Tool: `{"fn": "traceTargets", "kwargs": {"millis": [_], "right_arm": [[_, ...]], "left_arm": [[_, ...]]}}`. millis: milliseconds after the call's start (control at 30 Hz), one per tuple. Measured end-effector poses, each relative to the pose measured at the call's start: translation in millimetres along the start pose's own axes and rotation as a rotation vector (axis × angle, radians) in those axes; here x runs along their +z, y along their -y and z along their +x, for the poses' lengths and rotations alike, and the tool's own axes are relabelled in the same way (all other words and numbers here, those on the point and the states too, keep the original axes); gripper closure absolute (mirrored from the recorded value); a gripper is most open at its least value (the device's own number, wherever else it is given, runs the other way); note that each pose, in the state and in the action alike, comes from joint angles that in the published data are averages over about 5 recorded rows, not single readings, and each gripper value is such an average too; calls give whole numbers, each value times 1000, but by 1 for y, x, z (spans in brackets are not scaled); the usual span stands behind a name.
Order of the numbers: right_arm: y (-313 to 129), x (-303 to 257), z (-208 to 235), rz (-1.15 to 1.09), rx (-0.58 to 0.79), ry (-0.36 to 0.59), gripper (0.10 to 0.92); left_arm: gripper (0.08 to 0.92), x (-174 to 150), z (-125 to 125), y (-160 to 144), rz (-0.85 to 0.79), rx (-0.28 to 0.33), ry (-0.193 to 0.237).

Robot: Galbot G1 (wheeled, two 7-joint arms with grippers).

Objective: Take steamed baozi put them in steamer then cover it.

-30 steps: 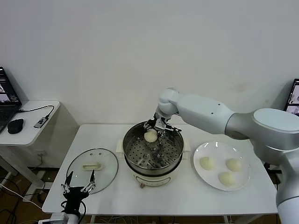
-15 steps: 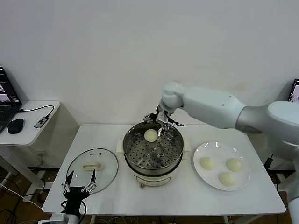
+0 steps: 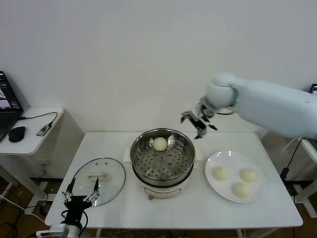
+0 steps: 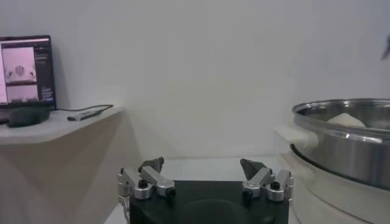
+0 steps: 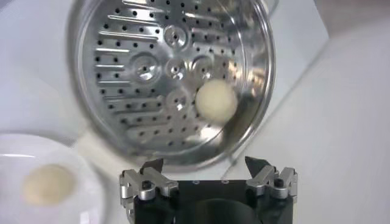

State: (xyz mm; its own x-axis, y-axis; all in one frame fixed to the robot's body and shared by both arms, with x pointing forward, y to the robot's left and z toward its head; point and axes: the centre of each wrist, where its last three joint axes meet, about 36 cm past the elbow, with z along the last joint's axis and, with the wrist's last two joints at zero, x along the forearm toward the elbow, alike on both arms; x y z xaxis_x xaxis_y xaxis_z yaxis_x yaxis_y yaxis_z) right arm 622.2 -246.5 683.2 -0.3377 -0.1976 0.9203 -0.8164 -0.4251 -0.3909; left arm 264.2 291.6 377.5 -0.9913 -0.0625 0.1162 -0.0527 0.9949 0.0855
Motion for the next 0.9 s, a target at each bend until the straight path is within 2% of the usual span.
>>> {"fn": "traceTargets", "kwargs": {"millis": [200,433,900], "right_arm": [[-45,38,-5,-151,-14,-38,200],[-83,64,-33,-253,-44,-60,200],[-118,80,-108,-331,-127,-72,200]], "left_arm": [[177,3,-4,1,-6,4,-1],[177,6,-8,-1,-17,-3,-5],[177,12,-9,-7,-34,-16,-18]]}}
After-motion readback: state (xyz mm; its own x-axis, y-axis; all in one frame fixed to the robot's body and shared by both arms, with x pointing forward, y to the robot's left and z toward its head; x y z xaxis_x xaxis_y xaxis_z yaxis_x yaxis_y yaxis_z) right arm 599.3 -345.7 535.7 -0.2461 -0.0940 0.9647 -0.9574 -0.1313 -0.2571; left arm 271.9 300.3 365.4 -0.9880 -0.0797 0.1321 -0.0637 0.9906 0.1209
